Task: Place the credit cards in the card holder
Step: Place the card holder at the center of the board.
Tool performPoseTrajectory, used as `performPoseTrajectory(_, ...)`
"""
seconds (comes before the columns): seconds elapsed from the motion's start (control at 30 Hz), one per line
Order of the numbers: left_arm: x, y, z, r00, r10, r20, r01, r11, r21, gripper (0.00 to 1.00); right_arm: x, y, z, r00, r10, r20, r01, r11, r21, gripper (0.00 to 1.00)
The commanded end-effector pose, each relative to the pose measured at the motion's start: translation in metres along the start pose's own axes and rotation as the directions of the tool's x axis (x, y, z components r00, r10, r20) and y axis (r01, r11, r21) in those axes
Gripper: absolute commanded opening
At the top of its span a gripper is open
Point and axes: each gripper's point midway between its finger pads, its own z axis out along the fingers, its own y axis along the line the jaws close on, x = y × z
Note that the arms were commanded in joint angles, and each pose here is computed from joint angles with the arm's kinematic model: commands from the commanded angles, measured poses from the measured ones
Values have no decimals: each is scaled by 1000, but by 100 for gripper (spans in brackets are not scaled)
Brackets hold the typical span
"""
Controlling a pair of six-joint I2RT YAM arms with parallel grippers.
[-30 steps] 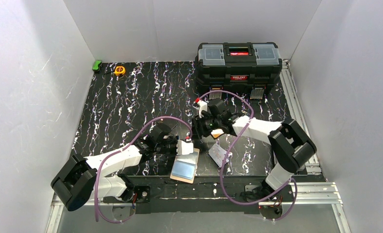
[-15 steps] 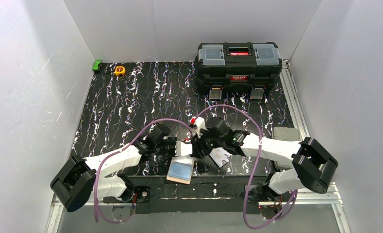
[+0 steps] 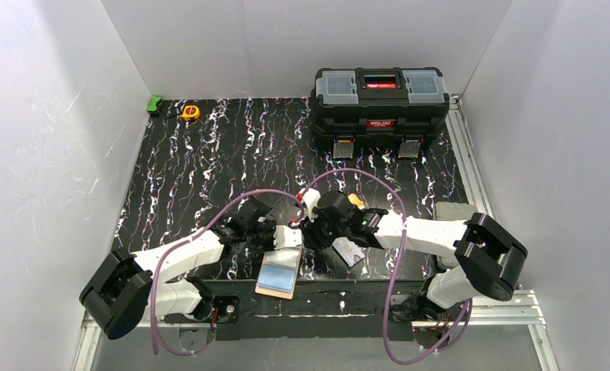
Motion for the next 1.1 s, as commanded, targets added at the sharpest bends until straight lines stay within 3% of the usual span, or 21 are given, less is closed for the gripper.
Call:
performPoseTrajectory(0.0, -17, 32, -13, 985, -166, 44, 170, 981, -96, 0, -16, 11, -10, 998, -14, 58, 17, 999, -48, 56)
performPoseTrajectory(0.3, -16, 43, -26, 952, -302, 55, 306, 946, -108, 0, -15, -38, -38, 953, 273, 132, -278, 961, 16, 63)
performPoseTrajectory(0.37, -15, 43, -26, 952, -300, 56, 304, 946, -109, 0, -11, -51, -46, 924, 350, 155, -360, 932, 47, 70)
performPoseTrajectory(0.47, -17, 41, -27, 953, -297, 61, 302, 949, -92, 0, -3, -69, -59, 863, 462, 202, -485, 871, 78, 89)
performPoseTrajectory(0.53, -18, 40, -26, 953, -295, 66, 300, 950, -88, 0, 5, -77, -67, 823, 522, 223, -550, 830, 87, 94)
performPoseTrajectory(0.73, -13, 42, -24, 956, -287, 53, 292, 950, -110, 0, 30, -68, -88, 755, 623, 203, -648, 758, 82, 86)
performPoseTrajectory(1.07, 3, 40, -21, 951, -308, -1, 305, 942, -139, 0, 79, -44, -109, 633, 770, 74, -771, 620, 147, 74)
